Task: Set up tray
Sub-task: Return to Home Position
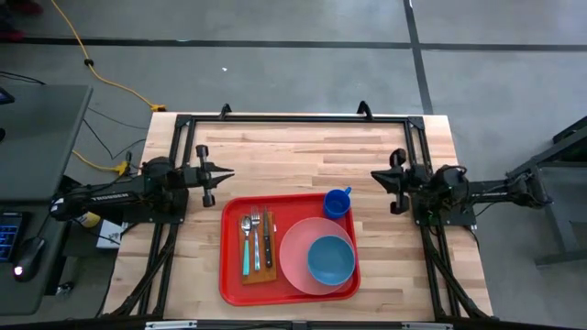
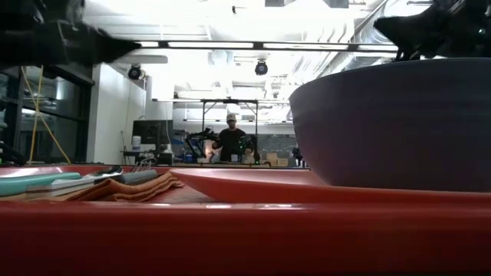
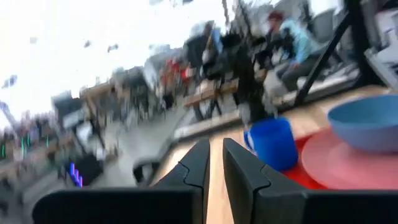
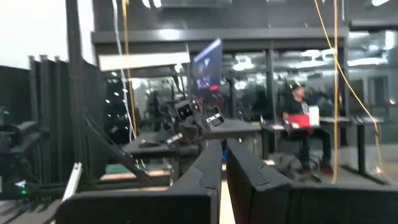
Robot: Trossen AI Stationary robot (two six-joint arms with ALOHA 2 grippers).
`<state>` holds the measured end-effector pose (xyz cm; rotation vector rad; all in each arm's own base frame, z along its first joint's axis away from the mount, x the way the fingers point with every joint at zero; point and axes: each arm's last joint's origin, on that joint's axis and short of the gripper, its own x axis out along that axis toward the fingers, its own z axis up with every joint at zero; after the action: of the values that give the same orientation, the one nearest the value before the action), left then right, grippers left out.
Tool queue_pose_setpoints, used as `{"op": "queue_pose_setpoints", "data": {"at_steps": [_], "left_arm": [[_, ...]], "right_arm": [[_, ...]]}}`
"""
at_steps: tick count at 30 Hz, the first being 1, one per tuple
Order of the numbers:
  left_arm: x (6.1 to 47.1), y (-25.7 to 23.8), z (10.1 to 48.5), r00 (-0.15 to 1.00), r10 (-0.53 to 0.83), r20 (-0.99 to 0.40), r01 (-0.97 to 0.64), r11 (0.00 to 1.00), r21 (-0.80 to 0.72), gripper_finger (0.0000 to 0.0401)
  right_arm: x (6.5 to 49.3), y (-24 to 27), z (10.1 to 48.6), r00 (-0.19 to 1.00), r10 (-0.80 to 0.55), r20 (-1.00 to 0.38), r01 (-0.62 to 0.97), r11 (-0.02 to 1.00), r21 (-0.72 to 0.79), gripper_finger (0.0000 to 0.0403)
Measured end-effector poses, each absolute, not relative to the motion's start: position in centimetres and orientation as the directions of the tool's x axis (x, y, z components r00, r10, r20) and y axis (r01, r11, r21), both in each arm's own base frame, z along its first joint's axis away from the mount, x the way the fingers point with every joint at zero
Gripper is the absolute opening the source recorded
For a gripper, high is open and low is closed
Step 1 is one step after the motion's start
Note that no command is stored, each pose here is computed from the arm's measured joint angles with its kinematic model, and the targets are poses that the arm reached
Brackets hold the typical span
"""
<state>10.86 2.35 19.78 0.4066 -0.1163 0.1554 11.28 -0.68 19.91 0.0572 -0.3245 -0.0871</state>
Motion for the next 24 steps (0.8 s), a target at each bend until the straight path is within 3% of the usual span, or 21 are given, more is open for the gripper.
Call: {"op": "queue_pose_setpoints", "data": {"at_steps": [8, 15, 19, 24], "left_arm": [[10.5, 1.8, 20.6, 0.974, -0.017, 0.225, -0.098, 0.867, 0.489, 0.0072], [10.4, 1.7, 20.6, 0.975, -0.049, 0.218, -0.072, 0.854, 0.515, 0.0072], [10.5, 1.6, 20.0, 0.982, -0.103, 0.158, -0.009, 0.812, 0.583, 0.0068], [10.5, 1.0, 19.1, 0.954, -0.292, 0.063, 0.184, 0.74, 0.647, 0.0067]], "right_arm": [[10.4, -0.5, 20.5, 0.926, -0.033, 0.377, 0.02, 0.999, 0.039, 0.0], [10.0, -0.4, 19.8, 0.948, -0.032, 0.317, 0.021, 0.999, 0.038, 0.0], [10.2, -0.4, 19.0, 0.972, -0.028, 0.232, 0.019, 0.999, 0.041, 0.0], [10.3, -0.3, 18.3, 0.986, 0.025, 0.163, -0.03, 0.999, 0.031, 0.0]]}}
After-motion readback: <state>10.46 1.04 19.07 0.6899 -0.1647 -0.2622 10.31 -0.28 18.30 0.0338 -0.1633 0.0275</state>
